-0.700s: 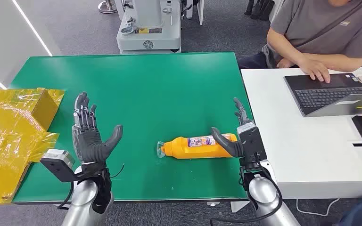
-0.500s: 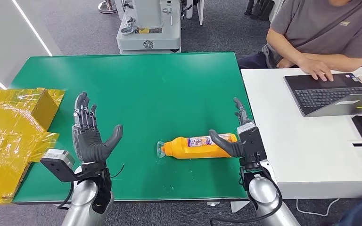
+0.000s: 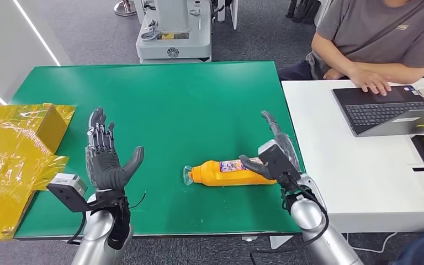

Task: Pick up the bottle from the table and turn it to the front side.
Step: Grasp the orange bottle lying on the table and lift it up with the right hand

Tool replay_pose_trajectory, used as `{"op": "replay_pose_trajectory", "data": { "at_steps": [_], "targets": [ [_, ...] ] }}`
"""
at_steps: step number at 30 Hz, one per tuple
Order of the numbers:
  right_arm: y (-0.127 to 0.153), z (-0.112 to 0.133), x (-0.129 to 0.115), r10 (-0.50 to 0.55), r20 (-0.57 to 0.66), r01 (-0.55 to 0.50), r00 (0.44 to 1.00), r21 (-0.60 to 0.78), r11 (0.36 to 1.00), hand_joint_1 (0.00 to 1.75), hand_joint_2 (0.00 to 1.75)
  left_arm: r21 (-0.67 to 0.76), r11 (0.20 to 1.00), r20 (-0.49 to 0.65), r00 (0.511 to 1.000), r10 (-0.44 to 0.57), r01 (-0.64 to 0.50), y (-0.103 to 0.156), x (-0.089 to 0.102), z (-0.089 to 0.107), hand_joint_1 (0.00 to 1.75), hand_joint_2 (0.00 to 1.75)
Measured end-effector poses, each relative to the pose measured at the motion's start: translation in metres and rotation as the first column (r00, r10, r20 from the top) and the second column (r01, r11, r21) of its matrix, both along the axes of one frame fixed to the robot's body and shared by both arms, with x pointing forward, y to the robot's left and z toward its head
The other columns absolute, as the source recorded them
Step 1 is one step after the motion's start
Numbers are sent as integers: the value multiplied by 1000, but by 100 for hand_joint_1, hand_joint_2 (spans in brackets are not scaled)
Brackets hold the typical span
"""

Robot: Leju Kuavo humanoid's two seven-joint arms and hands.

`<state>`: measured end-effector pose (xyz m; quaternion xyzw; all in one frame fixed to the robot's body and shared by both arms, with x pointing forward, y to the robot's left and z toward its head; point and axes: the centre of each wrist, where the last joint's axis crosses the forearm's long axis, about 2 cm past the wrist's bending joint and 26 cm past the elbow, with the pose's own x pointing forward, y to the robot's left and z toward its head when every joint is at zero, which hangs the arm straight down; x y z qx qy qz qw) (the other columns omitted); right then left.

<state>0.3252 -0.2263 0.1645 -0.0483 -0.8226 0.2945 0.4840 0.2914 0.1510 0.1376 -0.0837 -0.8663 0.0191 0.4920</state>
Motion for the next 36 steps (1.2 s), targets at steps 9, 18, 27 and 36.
{"op": "replay_pose_trajectory", "data": {
  "at_steps": [9, 18, 27, 36],
  "targets": [
    [-31, 67, 101, 148, -114, -185, 982, -503, 844, 0, 175, 22, 999, 4, 999, -40, 40, 5, -1, -7, 0, 175],
    [-38, 99, 138, 150, -246, -274, 958, -617, 738, 0, 175, 33, 998, 0, 999, -51, 51, 7, 1, -7, 0, 175],
    [-34, 103, 150, 252, -446, -487, 859, -558, 672, 0, 175, 49, 997, -6, 998, -56, 56, 8, 1, -7, 0, 175],
    [-29, 89, 147, 292, -535, -579, 793, -510, 636, 0, 175, 58, 997, -10, 998, -55, 55, 10, 1, -6, 0, 175]
  ]
}}
